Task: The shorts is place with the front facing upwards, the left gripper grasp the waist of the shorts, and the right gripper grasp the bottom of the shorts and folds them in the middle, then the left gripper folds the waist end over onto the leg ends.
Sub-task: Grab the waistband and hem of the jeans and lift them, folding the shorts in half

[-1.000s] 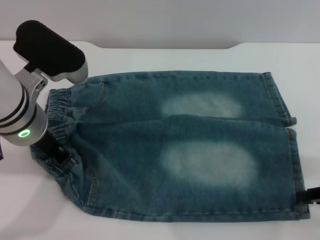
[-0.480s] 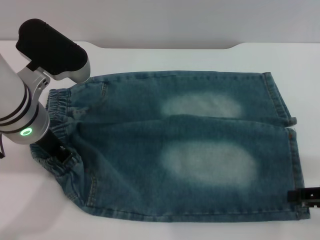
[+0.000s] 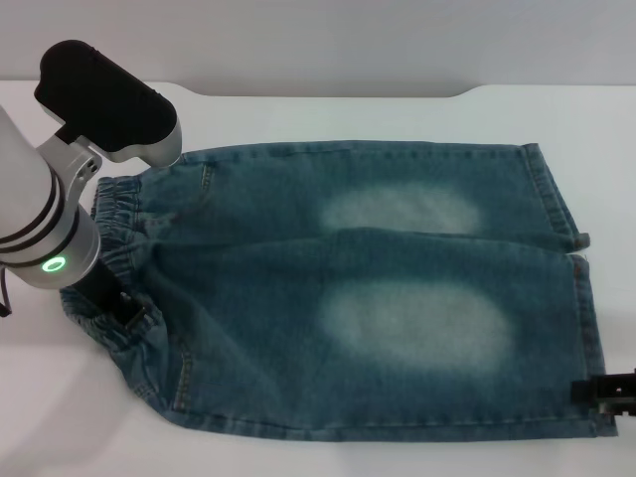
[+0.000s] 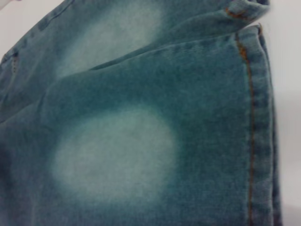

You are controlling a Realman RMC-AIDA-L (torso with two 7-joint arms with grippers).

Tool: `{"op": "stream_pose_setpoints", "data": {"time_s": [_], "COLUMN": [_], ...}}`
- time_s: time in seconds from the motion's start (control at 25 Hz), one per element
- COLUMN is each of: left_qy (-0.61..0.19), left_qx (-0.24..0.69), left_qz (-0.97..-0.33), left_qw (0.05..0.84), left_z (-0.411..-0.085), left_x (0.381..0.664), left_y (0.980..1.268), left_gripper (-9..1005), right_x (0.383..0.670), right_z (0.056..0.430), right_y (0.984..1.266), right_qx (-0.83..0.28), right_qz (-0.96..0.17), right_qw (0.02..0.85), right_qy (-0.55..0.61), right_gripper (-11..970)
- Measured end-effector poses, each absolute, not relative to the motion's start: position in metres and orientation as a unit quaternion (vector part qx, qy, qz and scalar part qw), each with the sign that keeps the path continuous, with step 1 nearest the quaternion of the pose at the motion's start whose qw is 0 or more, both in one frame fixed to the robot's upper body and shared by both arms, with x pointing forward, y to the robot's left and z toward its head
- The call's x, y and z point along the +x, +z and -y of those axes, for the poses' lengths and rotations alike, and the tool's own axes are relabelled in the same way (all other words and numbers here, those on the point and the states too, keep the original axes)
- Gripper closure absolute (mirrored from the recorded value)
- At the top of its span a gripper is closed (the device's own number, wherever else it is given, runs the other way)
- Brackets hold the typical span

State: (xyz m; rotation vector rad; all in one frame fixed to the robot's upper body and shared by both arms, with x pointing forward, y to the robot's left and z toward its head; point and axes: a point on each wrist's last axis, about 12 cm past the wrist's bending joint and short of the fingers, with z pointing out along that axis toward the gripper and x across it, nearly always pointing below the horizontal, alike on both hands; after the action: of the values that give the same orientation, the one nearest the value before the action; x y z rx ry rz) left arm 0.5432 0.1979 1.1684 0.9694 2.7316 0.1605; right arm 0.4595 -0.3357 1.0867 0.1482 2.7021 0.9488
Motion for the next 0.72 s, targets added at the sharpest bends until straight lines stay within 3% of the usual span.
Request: {"op": "stream_pose_setpoints", "data": {"time_s": [0.72], "left_qy": [0.055], "left_qx": [0.332], "left_qz": [-0.934], "left_qw": [0.117], "left_z": [-0.198], "left_x": [0.5429], "left_y": [1.1678], "left_gripper": [950], "right_x": [0.4578], "right_z": [0.3424], "right_y": [1.0813], "right_qx": [0.071], "right_qz": [-0.934], "right_qw": [0.133], "right_qy": [0.323], "right_gripper": [437]}}
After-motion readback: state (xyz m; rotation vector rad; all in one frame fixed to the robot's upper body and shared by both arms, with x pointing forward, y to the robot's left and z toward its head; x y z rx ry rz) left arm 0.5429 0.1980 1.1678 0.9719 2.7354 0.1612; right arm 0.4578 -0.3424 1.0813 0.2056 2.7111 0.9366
